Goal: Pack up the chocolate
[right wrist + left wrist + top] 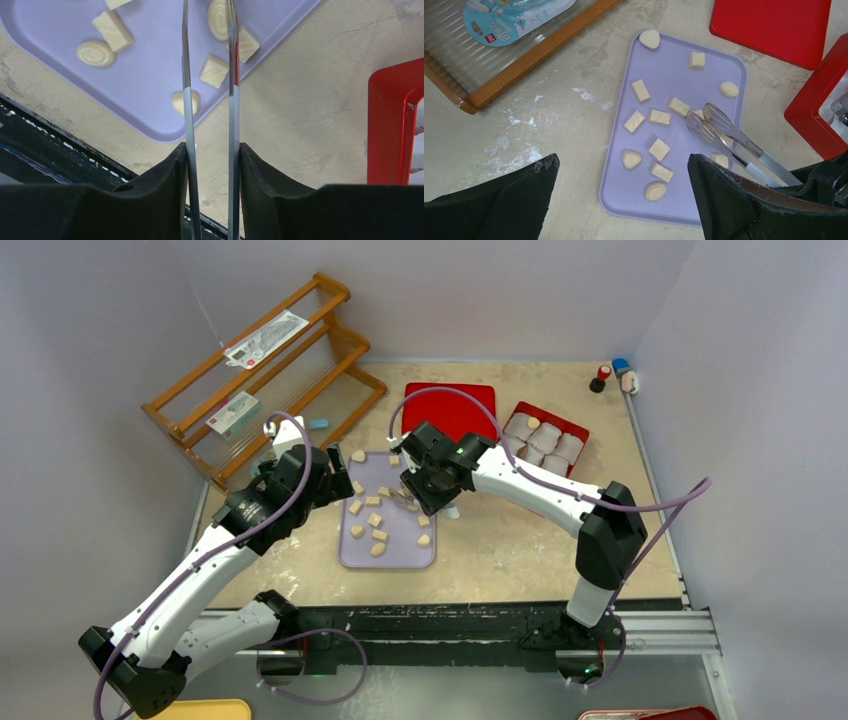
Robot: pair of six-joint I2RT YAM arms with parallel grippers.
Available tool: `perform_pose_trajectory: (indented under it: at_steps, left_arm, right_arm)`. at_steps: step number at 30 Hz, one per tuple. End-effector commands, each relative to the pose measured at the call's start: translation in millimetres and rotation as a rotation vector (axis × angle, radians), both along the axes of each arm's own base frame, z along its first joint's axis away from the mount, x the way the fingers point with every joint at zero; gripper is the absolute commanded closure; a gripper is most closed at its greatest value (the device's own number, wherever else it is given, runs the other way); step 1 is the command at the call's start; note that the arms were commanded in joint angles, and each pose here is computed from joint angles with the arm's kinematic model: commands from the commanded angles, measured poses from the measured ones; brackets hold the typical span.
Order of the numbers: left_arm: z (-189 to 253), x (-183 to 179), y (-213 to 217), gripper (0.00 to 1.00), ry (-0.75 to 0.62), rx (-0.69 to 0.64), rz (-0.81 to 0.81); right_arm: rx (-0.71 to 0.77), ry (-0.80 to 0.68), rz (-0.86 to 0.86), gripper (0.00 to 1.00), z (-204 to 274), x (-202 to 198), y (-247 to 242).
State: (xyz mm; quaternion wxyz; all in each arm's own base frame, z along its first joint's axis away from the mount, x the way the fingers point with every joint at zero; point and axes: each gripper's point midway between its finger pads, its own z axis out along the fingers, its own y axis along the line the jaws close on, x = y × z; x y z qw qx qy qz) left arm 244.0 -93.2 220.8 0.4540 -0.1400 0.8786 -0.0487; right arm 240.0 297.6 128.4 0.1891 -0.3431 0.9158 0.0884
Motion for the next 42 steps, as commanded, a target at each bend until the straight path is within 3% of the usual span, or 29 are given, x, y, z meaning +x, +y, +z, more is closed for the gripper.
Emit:
perform_pose_trajectory:
  at_steps: [1,15,30,42]
  left_arm:
    - [-2,-3,1,0.00,0.000,-0.017,0.008]
    - [-2,-5,3,0.00,-0.001,-0.011,0.005]
    - [-3,-3,0,0.00,-0.005,-0.011,-0.006]
    - [-3,0,-2,0.00,-0.009,-0.004,-0.018]
  right_arm:
    - [-0.015,-0.022,0.017,0.60,4,2,1]
    - [-0.049,-0.013,0.002,0.61,-21,10,7]
    - [-0.063,-0.034,-0.027,1.00,0,4,-8]
    - [-0.020,-0.075,-0.040,1.00,24,11,-1]
